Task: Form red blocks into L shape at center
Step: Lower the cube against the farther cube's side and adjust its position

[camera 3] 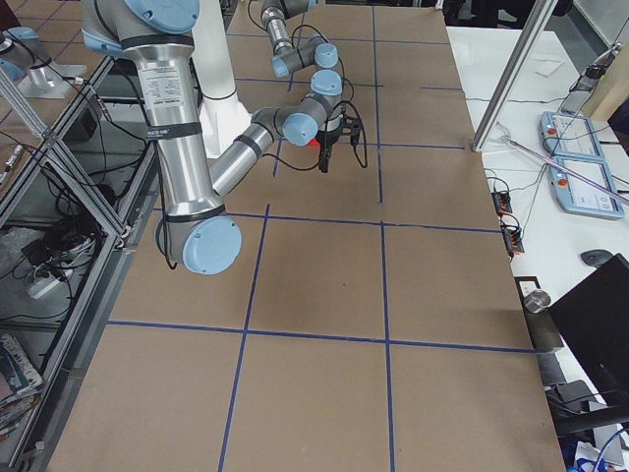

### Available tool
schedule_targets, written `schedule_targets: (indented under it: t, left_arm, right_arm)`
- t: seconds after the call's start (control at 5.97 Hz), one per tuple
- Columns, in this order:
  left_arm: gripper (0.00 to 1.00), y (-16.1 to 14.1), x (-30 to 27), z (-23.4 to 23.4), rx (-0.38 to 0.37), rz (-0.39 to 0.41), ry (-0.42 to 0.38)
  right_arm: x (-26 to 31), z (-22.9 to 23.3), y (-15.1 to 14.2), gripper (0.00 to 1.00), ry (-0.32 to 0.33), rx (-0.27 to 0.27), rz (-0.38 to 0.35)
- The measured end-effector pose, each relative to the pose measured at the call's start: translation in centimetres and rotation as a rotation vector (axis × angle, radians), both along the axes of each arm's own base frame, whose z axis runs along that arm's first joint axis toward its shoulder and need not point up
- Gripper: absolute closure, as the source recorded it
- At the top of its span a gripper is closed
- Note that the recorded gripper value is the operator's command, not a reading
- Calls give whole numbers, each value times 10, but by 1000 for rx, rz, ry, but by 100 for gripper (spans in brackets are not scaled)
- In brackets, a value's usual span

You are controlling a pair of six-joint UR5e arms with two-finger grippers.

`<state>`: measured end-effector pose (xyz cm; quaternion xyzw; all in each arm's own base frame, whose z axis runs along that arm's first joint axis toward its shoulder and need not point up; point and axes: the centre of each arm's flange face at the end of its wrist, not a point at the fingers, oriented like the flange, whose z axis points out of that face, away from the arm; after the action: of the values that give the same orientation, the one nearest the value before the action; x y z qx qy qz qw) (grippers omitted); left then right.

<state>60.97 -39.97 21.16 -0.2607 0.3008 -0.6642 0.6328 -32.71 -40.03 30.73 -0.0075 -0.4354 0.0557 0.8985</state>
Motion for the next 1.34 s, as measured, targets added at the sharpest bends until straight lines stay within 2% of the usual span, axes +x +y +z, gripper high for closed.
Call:
schedule_targets:
  t: [1.34]
  left_arm:
    - [99, 1, 2, -1, 9, 13, 0]
  right_arm:
    - [0, 2, 0, 0, 3, -3, 0]
